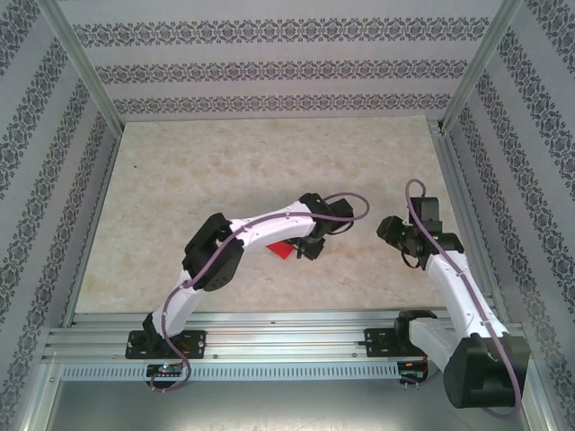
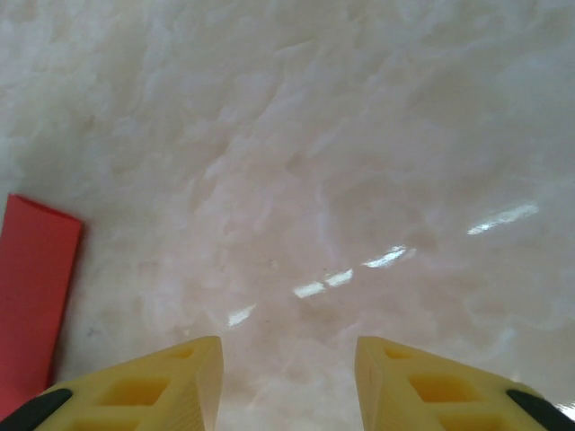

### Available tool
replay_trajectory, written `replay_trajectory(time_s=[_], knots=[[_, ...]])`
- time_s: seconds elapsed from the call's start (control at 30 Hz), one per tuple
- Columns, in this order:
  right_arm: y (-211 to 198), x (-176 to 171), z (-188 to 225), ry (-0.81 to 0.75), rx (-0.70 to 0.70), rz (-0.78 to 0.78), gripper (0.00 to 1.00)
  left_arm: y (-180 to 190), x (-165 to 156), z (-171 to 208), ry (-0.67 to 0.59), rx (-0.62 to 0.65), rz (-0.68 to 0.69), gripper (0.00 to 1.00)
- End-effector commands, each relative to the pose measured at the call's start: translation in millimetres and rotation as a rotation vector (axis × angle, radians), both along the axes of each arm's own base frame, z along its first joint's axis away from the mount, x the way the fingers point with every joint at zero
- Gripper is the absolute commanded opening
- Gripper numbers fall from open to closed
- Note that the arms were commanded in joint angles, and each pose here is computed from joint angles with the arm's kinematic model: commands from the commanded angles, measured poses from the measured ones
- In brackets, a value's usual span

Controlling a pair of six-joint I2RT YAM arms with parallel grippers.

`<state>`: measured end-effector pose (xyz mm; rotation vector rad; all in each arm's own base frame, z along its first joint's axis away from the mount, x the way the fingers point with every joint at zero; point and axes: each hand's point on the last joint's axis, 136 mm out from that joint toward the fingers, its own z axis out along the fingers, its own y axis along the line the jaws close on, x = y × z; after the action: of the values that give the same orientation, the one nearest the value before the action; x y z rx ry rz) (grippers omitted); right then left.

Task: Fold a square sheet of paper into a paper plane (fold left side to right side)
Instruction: Turn over the paper at the center of the table, then rotate the paper at the center of the table.

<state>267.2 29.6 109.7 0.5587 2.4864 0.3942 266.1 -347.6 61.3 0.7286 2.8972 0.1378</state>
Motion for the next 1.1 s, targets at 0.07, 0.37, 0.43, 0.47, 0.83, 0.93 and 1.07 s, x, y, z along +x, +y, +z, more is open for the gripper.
replay_trajectory(time_s=[0.07,0.37,0.43,0.47,0.83,0.93,1.07], knots=[[61.0,21.7,12.6,-0.106,0.240,0.124,0.44,-11.8,36.5,83.5,-0.021,-0.522,0.065,0.52],[149.1,50.5,-25.9,0.017,0.155,0.212,0.61,97.6,77.6,92.8,-0.117,-0.820,0.381,0.67],[158.7,57.5,-34.0,0.037,0.111,0.210,0.69,117.7,77.1,90.5,-0.146,-0.847,0.435,0.70],[161.9,60.9,-35.9,0.039,0.102,0.208,0.72,124.9,76.5,89.9,-0.159,-0.853,0.452,0.71],[192.8,78.4,-70.6,0.134,-0.025,0.216,0.84,166.0,67.3,84.2,-0.240,-0.776,0.497,0.78],[203.8,83.1,-72.6,0.140,-0.023,0.232,0.85,172.1,65.6,84.1,-0.251,-0.750,0.496,0.79],[218.8,88.6,-74.2,0.146,-0.024,0.263,0.85,180.0,64.5,83.2,-0.264,-0.722,0.501,0.79]])
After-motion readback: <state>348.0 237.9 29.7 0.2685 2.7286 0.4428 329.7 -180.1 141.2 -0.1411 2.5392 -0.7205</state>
